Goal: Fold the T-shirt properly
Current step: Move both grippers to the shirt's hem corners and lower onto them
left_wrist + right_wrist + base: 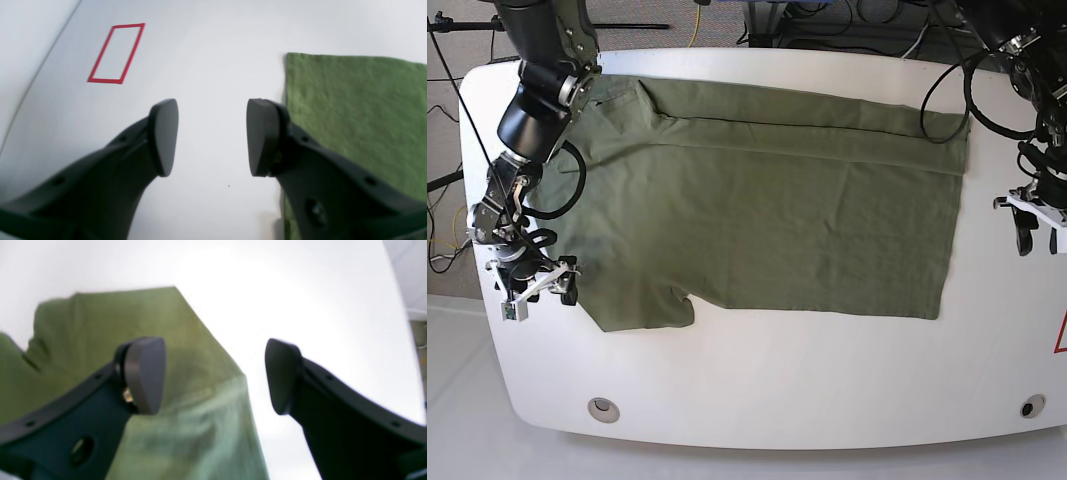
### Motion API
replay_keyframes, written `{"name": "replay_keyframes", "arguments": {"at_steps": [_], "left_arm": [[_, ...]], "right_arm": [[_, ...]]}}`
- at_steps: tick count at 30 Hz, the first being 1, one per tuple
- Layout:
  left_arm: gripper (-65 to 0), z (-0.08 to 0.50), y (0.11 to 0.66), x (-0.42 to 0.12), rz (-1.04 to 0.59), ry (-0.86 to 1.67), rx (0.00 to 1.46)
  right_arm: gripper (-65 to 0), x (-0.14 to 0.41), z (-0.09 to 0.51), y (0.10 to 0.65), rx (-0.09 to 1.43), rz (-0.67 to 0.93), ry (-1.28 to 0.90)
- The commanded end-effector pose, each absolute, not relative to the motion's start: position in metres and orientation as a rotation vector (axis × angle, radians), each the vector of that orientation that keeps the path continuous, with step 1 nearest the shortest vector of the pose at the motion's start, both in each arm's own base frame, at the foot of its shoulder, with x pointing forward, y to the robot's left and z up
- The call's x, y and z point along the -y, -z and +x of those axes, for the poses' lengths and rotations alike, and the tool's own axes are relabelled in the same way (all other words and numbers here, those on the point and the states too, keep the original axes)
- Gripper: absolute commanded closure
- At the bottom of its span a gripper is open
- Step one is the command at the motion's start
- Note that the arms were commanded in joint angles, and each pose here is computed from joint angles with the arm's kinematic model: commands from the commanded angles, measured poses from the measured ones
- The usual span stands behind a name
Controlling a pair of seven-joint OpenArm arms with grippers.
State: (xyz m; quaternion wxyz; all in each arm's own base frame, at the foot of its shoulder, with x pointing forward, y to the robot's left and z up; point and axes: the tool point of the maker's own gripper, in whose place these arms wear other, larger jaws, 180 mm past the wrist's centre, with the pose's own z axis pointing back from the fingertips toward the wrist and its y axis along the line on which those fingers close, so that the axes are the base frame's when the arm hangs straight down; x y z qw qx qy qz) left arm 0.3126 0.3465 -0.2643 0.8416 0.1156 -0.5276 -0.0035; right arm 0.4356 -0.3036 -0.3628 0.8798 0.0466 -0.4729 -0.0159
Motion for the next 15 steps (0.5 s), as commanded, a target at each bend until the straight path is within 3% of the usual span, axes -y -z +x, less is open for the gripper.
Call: {"name": "replay_keyframes", "arguments": {"at_steps": [1, 15], "left_arm": [[-30.5, 0.315, 0.251, -0.352, 0.286, 0.022, 1.146], [-30.5, 0.314, 0.266, -0.358, 0.296, 0.012, 1.101]], "right_arm": [[-45.2, 0.316, 0.449, 0.351, 1.018, 0.086, 0.044], [-44.0, 0.297, 0.435, 0.415, 0.891, 0.126, 0.017]]}}
